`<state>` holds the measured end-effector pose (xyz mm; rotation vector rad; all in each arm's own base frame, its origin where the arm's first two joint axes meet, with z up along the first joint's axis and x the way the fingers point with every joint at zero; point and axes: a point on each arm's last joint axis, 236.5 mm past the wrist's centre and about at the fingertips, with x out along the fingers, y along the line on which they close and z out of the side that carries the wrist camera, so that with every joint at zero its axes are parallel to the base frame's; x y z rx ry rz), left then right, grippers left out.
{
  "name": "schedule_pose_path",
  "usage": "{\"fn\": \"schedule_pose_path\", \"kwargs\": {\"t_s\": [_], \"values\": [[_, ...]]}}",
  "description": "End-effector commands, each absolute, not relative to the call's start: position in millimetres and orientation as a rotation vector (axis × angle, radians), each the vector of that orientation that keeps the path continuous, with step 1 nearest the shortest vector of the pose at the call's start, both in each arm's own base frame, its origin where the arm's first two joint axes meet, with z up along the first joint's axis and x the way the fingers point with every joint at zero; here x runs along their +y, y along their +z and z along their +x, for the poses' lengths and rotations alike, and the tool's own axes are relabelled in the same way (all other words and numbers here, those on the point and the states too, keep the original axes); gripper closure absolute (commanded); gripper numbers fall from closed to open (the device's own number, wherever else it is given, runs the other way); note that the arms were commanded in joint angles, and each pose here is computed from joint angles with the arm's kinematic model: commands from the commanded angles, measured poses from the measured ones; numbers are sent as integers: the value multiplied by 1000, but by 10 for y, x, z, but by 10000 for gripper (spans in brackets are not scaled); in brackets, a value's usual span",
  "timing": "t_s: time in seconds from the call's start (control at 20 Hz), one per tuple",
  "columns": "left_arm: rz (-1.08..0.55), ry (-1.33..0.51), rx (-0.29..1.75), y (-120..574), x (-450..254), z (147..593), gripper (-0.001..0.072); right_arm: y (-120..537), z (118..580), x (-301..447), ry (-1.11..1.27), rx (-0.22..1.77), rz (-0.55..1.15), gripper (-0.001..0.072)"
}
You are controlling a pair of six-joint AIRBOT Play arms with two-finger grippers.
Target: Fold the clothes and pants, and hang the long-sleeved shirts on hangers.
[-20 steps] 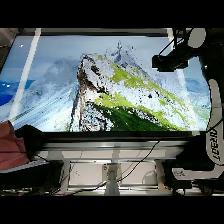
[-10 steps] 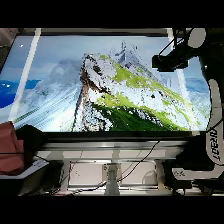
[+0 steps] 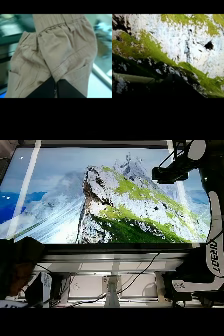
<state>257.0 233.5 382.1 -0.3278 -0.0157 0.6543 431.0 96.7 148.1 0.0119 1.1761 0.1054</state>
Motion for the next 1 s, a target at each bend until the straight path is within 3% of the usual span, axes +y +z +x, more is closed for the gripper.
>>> {"fn": "schedule_pose_path", "kwargs": {"t_s": [0.0, 0.3, 0.5, 0.7, 0.95], "values": [[-312, 352, -62, 4083, 1448, 2998, 694, 1479, 4310, 968, 106, 1177, 12, 689], [-162, -156, 82, 3861, -191, 3482, 695, 1479, 4310, 968, 106, 1177, 12, 689], [-220, -404, 199, 3576, -1104, 3594, 696, 1477, 4310, 969, 106, 1177, 12, 689], [-187, -547, 428, 2860, -1742, 3787, 697, 1479, 4310, 968, 106, 1177, 12, 689], [-187, -558, 568, 2310, -1920, 4039, 699, 1479, 4310, 968, 105, 1177, 12, 689]]}}
